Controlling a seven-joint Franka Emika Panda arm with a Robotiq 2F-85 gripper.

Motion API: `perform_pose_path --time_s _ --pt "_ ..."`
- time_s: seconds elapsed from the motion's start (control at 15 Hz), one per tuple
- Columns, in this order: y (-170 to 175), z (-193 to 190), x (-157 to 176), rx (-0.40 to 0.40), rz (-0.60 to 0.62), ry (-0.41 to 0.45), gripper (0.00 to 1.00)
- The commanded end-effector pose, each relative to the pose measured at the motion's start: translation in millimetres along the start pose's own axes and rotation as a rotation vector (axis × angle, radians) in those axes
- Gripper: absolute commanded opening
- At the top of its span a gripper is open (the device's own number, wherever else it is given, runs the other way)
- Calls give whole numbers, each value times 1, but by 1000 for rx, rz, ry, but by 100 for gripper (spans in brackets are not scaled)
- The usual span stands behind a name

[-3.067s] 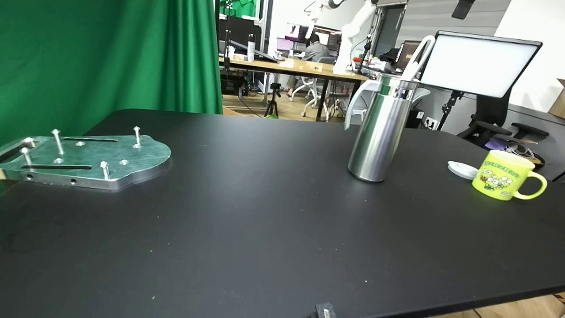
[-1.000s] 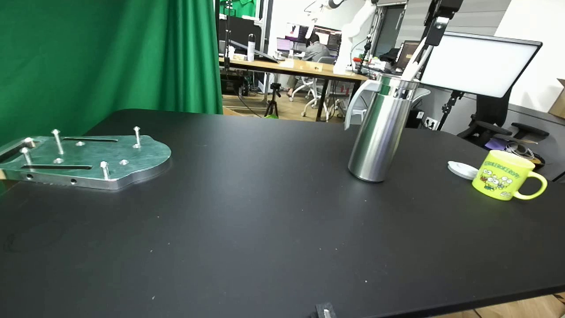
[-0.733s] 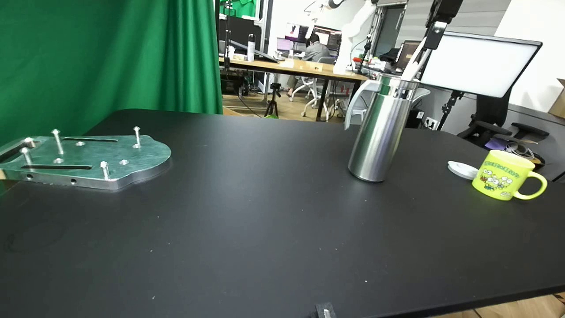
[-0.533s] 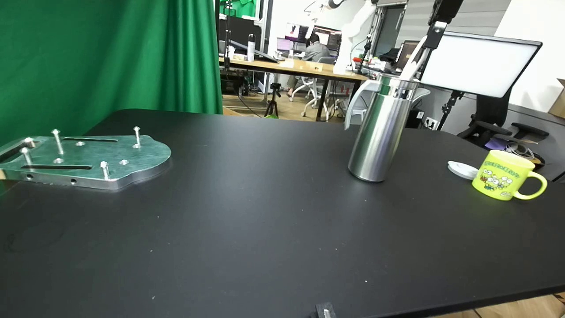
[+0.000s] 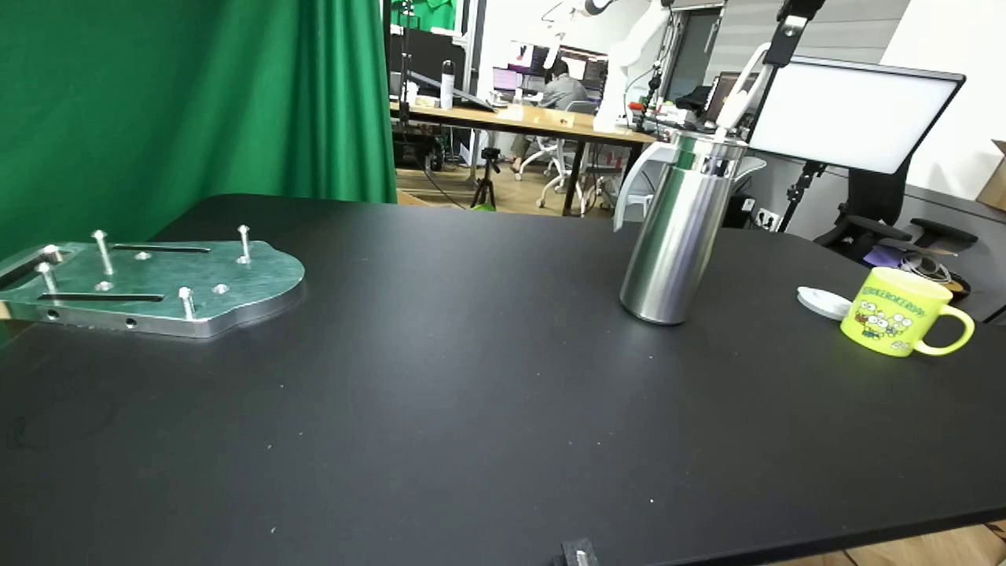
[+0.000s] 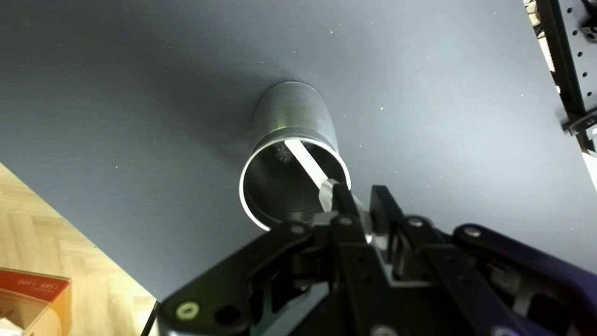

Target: Use the bottle brush to clean inside the flask

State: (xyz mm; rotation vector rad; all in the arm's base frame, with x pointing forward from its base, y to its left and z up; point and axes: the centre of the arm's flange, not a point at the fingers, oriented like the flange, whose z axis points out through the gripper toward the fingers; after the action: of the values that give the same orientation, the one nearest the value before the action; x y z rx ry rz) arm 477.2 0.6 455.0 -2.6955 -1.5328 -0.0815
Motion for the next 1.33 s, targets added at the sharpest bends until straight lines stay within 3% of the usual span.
perform_pose_path --time_s 0.0,0.47,0.67,1.27 --pt "1 -39 7 -42 29 -3 4" --pt "-5 -106 27 -73 22 -16 4" --pt "-4 -117 30 -70 16 -5 4" --pt "23 -47 7 26 70 -58 4"
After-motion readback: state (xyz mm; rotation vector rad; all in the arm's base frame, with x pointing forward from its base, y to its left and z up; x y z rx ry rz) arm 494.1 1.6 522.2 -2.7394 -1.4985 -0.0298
